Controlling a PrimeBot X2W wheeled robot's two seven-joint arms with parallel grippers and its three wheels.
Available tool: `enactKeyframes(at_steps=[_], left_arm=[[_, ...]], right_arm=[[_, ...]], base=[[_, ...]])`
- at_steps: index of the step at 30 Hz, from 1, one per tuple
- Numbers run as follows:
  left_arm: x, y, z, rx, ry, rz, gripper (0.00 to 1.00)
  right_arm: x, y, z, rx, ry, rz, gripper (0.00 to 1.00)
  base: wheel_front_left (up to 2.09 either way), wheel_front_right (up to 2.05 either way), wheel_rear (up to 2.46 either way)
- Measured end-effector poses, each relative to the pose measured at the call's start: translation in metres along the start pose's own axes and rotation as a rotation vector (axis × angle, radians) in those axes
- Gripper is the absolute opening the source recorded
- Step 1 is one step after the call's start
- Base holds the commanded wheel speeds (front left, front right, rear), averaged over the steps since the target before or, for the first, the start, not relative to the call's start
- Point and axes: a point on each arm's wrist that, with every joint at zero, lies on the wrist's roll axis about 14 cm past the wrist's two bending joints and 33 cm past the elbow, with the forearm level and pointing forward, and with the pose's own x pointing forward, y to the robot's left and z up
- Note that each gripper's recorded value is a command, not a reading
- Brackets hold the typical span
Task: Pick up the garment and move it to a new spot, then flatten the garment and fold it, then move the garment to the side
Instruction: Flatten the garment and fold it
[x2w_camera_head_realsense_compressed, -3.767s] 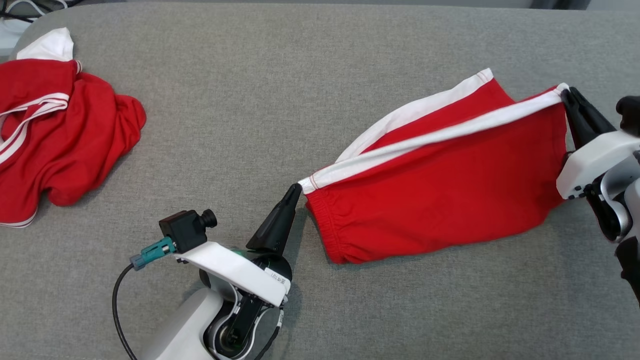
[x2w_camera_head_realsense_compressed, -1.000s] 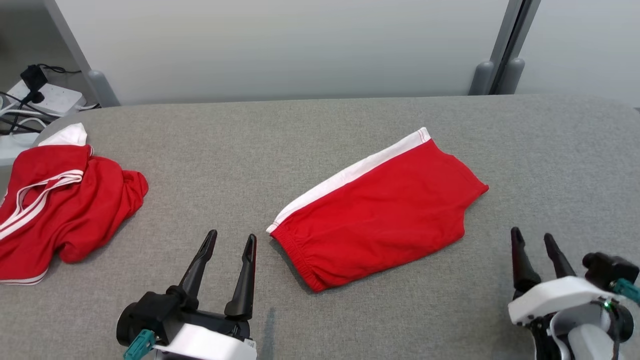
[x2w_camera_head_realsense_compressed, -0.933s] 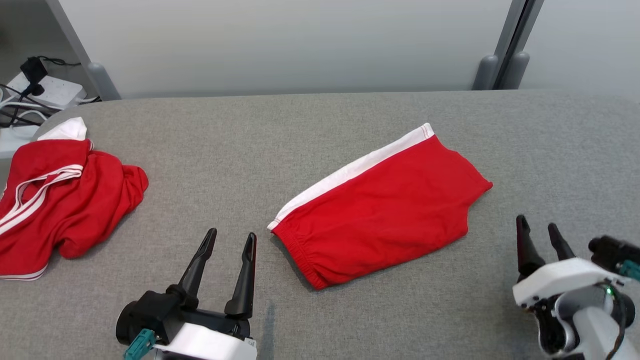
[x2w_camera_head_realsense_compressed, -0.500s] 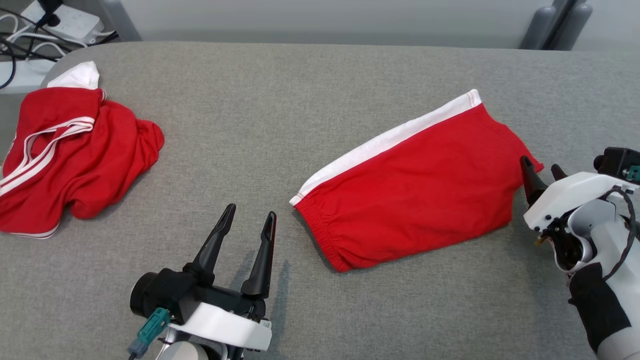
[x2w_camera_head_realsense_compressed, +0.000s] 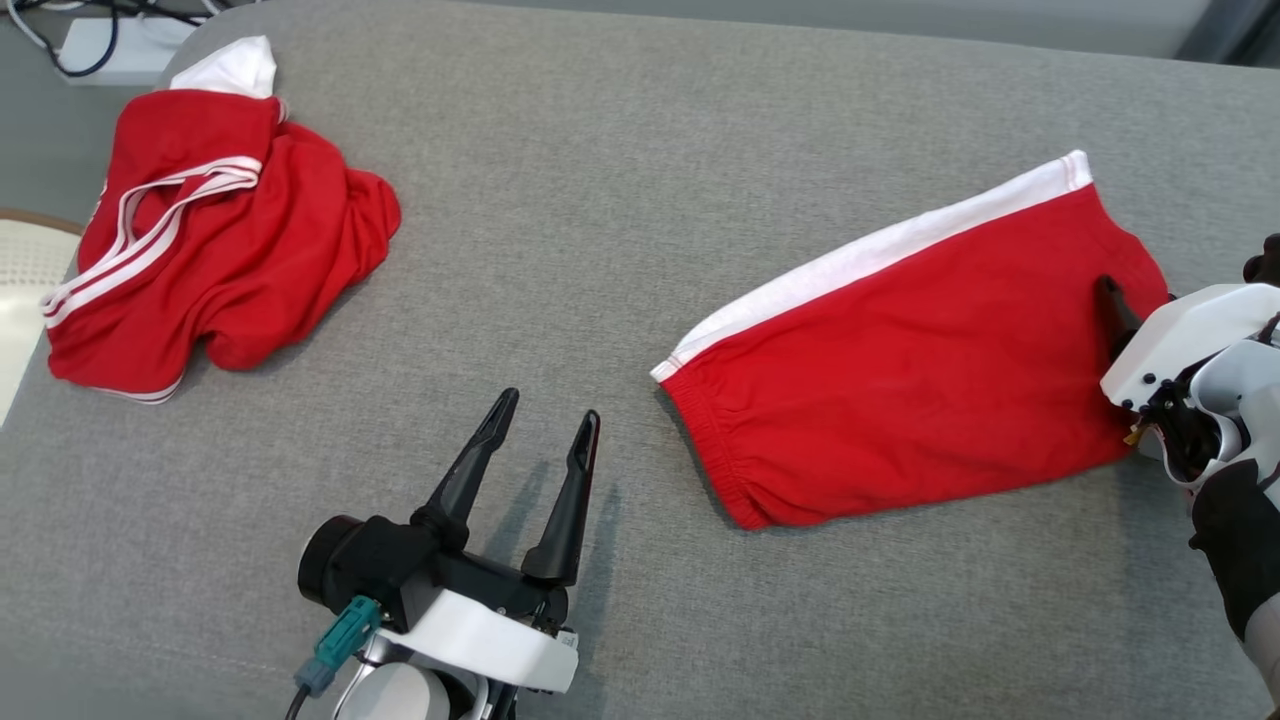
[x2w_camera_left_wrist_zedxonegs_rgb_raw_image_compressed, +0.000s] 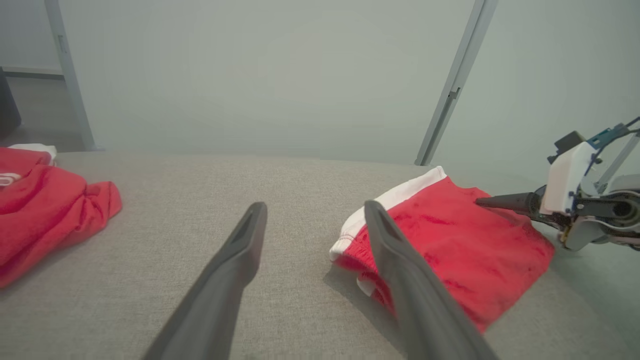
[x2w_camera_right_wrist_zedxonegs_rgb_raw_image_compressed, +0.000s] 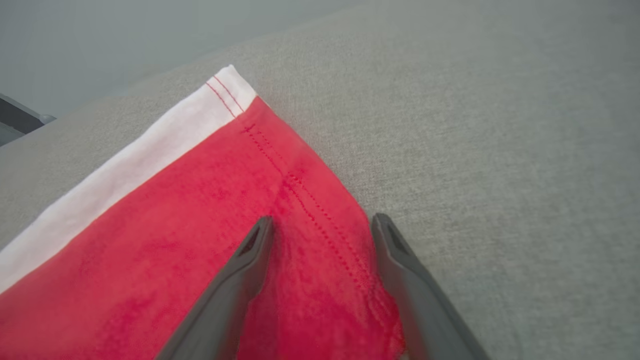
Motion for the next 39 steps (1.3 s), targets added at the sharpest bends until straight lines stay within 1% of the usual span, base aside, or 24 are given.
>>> enactKeyframes(at_steps=[3,4,5,6,7,12,18,27,34,39], left_arm=[[-0.002,0.004,-0.003,0.002,0.009,0.014,1.00],[-0.003,0.005,-0.003,0.002,0.011,0.018,1.00],[-0.003,0.006,-0.003,0.003,0.012,0.021,1.00],[-0.004,0.007,-0.003,0.004,0.012,0.023,1.00],[-0.004,0.007,-0.002,0.003,0.010,0.023,1.00],[-0.003,0.004,0.001,0.002,0.000,0.015,1.00],[0.001,-0.004,0.004,-0.005,-0.014,-0.010,1.00],[0.009,-0.025,0.009,-0.019,-0.032,-0.077,1.00],[0.012,-0.042,0.013,-0.028,-0.045,-0.129,1.00],[0.012,-0.049,0.012,-0.033,-0.043,-0.148,1.00]], right_arm=[[0.005,0.004,-0.004,-0.014,0.022,0.008,1.00],[0.007,0.005,-0.004,-0.020,0.024,0.009,0.95],[0.008,0.005,-0.004,-0.026,0.029,0.010,0.49],[0.008,0.006,-0.004,-0.031,0.035,0.011,0.11],[0.007,0.008,-0.006,-0.038,0.046,0.014,0.00],[0.003,0.014,-0.008,-0.061,0.052,0.027,0.00],[-0.010,0.004,-0.009,-0.063,-0.009,0.017,0.00],[-0.043,-0.038,-0.017,-0.041,-0.100,-0.070,0.00],[-0.067,-0.057,-0.025,-0.055,-0.123,-0.119,0.00],[-0.076,-0.065,-0.030,-0.076,-0.126,-0.138,0.00]], base=[[0.00,0.00,0.00],[0.00,0.00,0.00],[0.00,0.00,0.00],[0.00,0.00,0.00],[0.00,0.00,0.00],[0.00,0.00,0.00],[0.00,0.00,0.00],[0.00,0.00,0.00],[0.00,0.00,0.00],[0.00,0.00,0.00]])
